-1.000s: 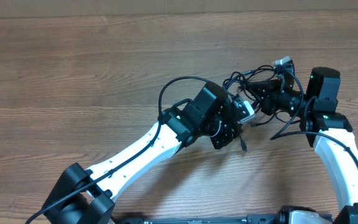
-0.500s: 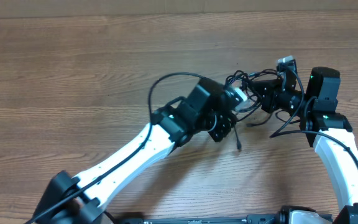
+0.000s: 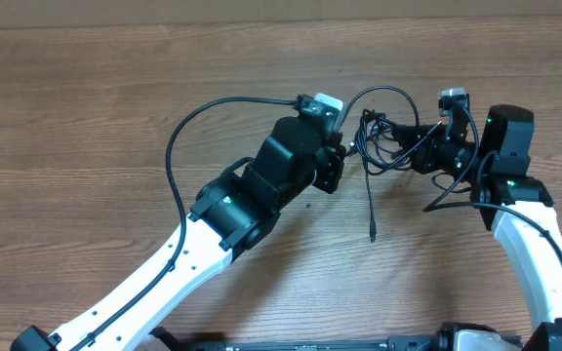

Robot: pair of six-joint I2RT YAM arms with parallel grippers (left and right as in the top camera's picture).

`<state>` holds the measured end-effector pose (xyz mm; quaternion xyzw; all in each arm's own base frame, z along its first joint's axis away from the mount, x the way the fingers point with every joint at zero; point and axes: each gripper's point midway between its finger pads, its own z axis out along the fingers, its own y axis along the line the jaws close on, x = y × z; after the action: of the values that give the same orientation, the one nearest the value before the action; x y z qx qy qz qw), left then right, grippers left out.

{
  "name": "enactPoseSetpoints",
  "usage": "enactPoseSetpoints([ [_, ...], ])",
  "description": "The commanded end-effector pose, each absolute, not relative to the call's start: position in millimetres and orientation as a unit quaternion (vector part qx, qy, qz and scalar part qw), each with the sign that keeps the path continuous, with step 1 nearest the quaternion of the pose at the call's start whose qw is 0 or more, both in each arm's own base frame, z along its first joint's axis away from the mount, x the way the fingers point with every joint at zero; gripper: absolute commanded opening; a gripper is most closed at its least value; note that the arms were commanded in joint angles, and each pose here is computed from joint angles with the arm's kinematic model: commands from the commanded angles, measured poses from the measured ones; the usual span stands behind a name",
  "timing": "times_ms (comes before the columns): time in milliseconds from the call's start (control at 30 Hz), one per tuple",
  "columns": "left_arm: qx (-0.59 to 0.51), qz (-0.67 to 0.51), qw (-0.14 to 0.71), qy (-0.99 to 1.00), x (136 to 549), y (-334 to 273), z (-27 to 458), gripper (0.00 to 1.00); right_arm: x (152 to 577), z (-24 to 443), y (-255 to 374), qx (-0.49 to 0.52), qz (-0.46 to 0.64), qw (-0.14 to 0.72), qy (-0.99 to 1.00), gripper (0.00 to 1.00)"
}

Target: Untangle cables

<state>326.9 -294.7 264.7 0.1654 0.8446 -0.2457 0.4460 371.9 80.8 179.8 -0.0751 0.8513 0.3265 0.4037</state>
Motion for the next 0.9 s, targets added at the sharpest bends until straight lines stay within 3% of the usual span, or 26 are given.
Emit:
enactPoseSetpoints([
  [0, 0.094, -0.255, 0.457, 0.847, 334.6, -283.9, 279.4, 0.04, 376.5, 186.8, 78.9, -0.076, 0.315, 0.416, 0.849, 0.04],
  [333, -0.062, -0.217, 0.423, 0.878, 338.7, -247.3, 254.3, 0.04, 377.0, 187.4, 78.9, -0.076, 0.315, 0.418, 0.849, 0.04],
  [600, -0.157, -0.252, 0.374, 0.879, 331.6, -245.8, 243.1, 0.04, 379.1, 190.2, 78.7, -0.079, 0.314, 0.425, 0.845, 0.04],
  [867, -0.402, -0.259, 0.252, 0.841, 305.9, -222.8, 206.6, 0.05, 379.5, 190.9, 78.7, -0.08, 0.314, 0.427, 0.844, 0.04],
])
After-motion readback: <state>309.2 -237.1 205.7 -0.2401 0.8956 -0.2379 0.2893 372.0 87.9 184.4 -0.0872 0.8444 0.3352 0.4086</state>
